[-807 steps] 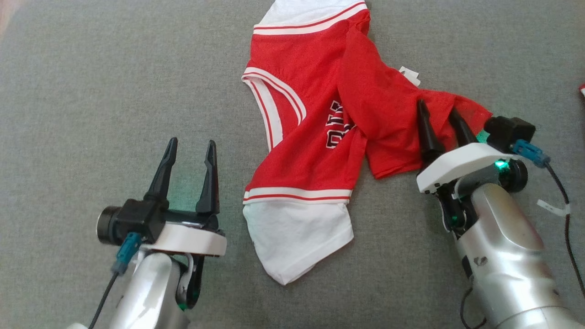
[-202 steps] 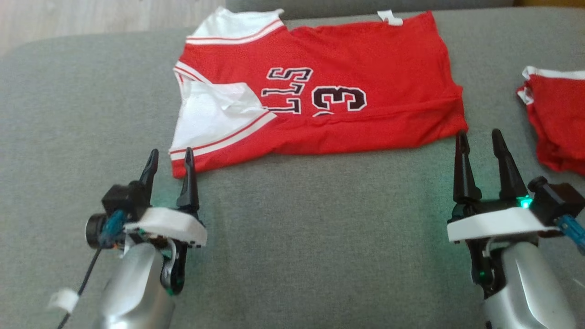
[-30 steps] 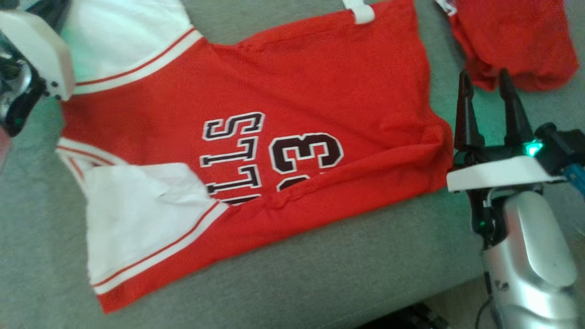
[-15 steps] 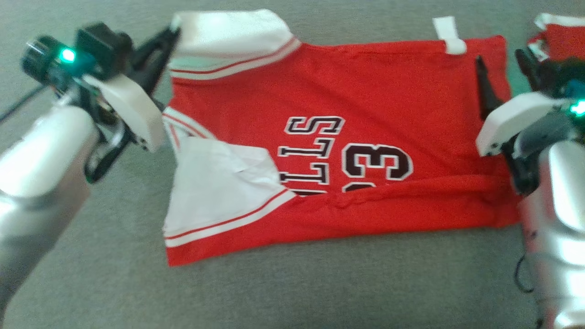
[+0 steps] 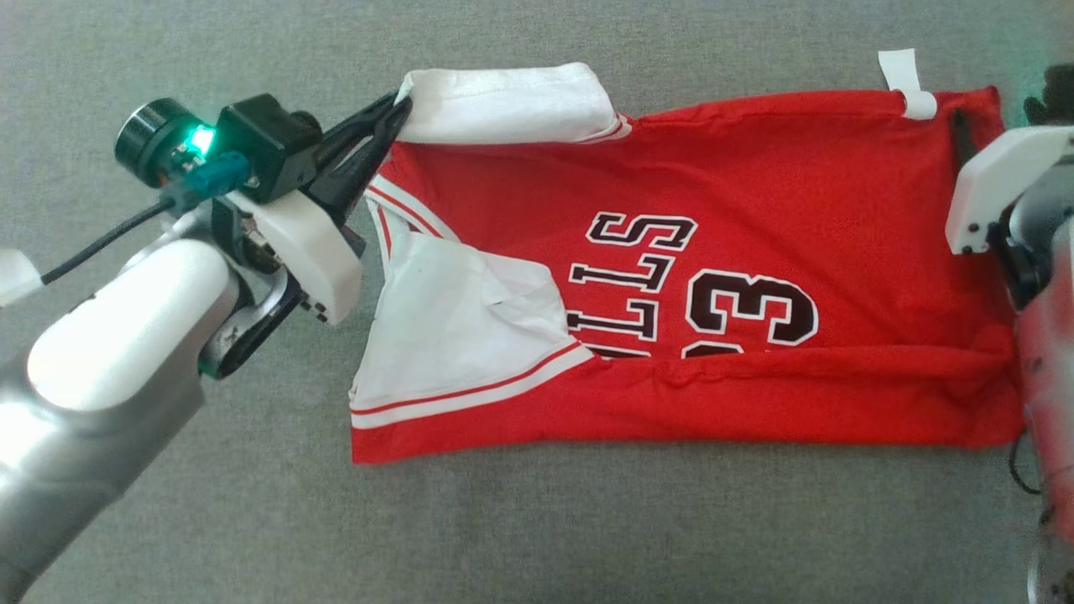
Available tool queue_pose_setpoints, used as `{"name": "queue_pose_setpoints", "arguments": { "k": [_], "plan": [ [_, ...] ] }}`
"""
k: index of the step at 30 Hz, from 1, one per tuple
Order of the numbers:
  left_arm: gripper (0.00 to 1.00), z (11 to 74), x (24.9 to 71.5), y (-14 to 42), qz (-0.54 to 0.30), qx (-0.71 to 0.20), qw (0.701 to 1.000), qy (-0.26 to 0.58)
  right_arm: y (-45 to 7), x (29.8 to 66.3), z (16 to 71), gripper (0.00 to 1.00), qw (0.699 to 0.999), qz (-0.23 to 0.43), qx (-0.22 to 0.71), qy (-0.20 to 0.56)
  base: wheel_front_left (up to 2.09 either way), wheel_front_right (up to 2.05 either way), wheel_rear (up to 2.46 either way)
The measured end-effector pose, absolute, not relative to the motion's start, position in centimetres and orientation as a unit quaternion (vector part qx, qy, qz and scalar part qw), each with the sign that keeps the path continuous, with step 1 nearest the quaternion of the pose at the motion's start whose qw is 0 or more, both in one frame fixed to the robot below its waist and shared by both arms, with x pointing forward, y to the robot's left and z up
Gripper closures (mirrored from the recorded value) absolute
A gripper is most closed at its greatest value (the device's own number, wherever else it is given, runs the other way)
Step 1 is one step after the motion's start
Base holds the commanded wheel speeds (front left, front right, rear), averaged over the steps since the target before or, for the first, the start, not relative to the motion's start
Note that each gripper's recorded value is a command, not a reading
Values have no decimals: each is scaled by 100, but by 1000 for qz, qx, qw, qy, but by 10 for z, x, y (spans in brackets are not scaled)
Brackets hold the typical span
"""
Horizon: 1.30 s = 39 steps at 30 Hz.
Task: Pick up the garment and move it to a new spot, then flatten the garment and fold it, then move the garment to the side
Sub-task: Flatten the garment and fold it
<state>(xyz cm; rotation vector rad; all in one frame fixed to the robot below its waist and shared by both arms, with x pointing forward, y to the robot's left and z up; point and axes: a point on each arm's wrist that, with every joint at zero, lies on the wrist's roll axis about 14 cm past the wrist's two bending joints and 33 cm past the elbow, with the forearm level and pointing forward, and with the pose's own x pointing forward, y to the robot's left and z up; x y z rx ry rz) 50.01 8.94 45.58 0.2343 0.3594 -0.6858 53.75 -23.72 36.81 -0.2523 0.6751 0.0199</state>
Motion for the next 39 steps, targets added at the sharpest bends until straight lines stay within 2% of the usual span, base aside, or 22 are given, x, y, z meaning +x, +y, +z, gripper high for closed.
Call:
{"name": "queue_pose_setpoints", "arguments": {
  "k": [4, 5, 6, 9, 13, 22, 26, 33, 39],
  "plan": [
    [100, 454, 500, 87, -338, 113, 917, 177, -238, 540, 364, 0, 932, 14, -131, 339, 0, 0, 0],
    [100, 452, 500, 87, -338, 114, 917, 180, -239, 541, 364, 60, 930, 14, -133, 342, 0, 0, 0],
    [100, 452, 500, 87, -338, 114, 917, 180, -239, 542, 364, 100, 929, 16, -138, 344, 0, 0, 0],
    [100, 451, 502, 88, -334, 114, 918, 181, -237, 544, 364, 100, 927, 24, -142, 345, 0, 0, 0],
    [100, 450, 509, 95, -317, 115, 923, 184, -236, 547, 371, 100, 942, 18, -103, 319, 0, 0, 0],
    [100, 461, 552, 114, -269, 125, 942, 157, -220, 599, 441, 100, 983, 22, -17, 181, 0, 0, 0],
    [100, 476, 583, 118, -256, 164, 946, 110, -213, 616, 461, 100, 990, 30, 7, 138, 0, 0, 0],
    [100, 502, 623, 112, -230, 163, 959, 35, -207, 638, 484, 100, 995, 39, 30, 85, 0, 0, 0],
    [100, 510, 634, 114, -213, 158, 964, 13, -202, 645, 497, 100, 996, 44, 47, 57, 0, 0, 0]
  ]
}}
